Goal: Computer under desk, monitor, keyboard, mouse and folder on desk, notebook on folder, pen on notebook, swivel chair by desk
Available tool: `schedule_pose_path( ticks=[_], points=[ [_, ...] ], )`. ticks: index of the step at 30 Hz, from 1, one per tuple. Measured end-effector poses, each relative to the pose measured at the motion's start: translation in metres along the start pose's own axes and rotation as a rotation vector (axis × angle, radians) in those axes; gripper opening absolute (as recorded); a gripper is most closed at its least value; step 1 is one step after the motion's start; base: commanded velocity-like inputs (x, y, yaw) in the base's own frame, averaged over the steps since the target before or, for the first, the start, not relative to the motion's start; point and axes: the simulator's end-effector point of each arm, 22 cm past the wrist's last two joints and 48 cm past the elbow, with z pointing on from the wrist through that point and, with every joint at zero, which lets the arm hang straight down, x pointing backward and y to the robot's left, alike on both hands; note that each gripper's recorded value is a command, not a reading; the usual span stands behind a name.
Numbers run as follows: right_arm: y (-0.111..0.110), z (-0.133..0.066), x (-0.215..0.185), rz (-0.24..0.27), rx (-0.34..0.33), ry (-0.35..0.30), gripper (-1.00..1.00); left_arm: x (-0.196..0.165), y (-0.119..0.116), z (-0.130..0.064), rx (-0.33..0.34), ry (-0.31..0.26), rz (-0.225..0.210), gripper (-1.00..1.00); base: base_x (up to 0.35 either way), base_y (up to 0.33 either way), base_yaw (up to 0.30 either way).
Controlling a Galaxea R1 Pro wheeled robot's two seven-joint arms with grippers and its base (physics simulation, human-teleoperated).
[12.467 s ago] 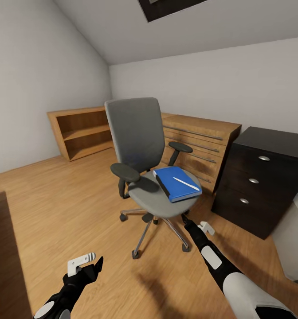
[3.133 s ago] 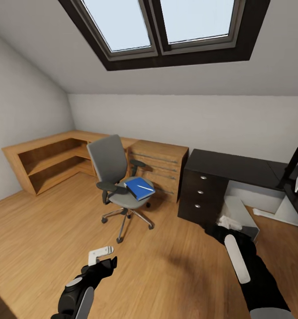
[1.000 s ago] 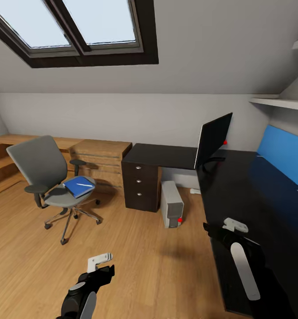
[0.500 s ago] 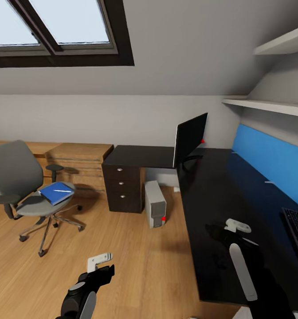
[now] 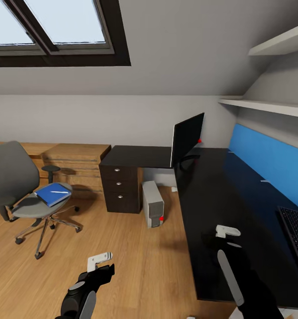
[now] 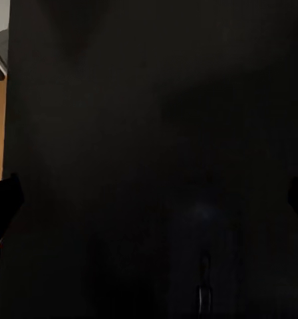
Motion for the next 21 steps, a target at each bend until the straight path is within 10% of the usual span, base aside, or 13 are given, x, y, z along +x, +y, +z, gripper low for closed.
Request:
schedule_pose_path(
  ticks=[21],
  points=[
    [-0.02, 0.025, 0.055, -0.025, 0.045, 0.134, 1.0, 0.001, 0.003, 0.001, -0.007, 0.004, -0.001, 1.0, 0.0, 0.0, 0.0]
  ],
)
